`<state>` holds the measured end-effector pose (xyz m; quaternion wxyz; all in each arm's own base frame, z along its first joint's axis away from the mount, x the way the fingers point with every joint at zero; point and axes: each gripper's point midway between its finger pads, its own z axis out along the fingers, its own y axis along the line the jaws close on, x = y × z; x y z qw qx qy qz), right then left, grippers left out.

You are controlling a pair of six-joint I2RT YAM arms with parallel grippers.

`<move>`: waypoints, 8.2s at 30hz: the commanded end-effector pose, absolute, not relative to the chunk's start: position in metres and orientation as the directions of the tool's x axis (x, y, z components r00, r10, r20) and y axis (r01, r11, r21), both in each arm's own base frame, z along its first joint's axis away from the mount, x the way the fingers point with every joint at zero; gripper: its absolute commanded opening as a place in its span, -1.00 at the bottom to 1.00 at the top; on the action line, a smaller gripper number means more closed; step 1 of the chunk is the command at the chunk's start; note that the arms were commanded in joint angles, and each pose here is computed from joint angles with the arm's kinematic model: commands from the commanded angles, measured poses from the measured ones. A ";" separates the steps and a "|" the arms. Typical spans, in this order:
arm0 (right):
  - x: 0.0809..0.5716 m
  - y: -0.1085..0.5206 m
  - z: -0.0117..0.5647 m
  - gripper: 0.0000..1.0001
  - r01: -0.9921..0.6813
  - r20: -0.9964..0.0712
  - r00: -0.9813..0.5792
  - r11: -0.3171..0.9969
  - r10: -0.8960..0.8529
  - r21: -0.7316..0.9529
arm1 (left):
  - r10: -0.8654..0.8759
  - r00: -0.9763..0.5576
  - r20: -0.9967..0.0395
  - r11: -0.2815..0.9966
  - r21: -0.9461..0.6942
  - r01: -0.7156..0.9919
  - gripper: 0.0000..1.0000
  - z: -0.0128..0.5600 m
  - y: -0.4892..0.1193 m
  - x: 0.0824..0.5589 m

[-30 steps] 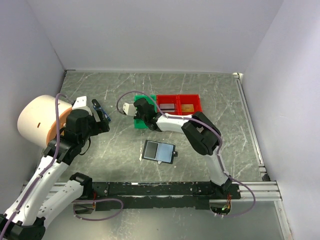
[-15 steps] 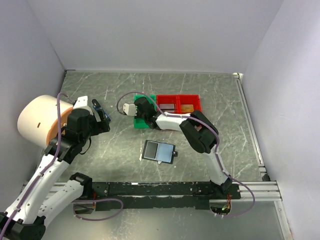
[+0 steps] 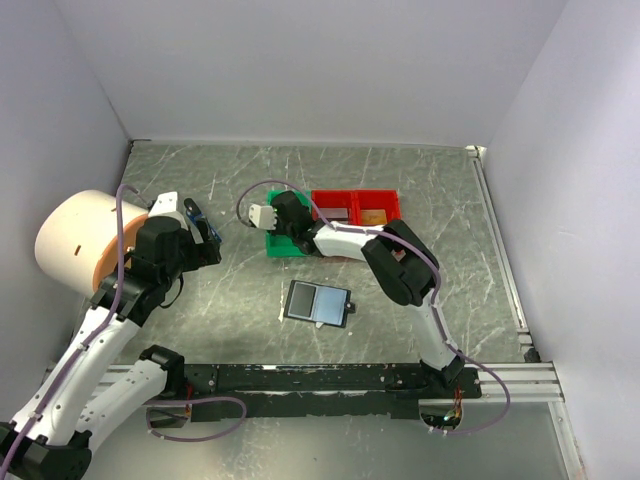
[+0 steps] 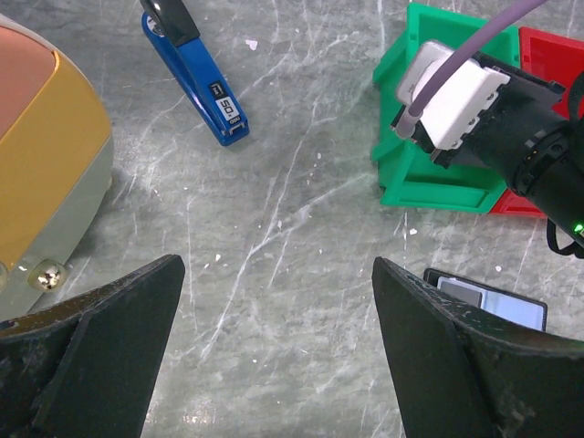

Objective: Take the credit cards out of the card holder

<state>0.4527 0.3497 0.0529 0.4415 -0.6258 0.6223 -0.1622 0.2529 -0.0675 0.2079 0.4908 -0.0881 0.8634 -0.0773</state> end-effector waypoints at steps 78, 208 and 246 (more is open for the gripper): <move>0.208 0.309 0.069 -0.31 -0.087 -0.361 -0.869 0.616 0.337 0.783 | -0.171 -0.846 -0.505 0.786 -0.588 0.192 0.48 0.100 -0.244 0.234; 0.216 0.264 0.012 -1.00 0.009 -0.280 -0.901 0.660 0.330 0.751 | 0.030 -0.904 -0.426 0.894 -0.394 0.215 -0.53 0.015 -0.272 0.222; 0.216 0.254 0.019 -0.83 -0.010 -0.291 -0.898 0.647 0.329 0.763 | 0.060 -0.906 -0.418 0.907 -0.357 0.225 -0.50 -0.001 -0.293 0.219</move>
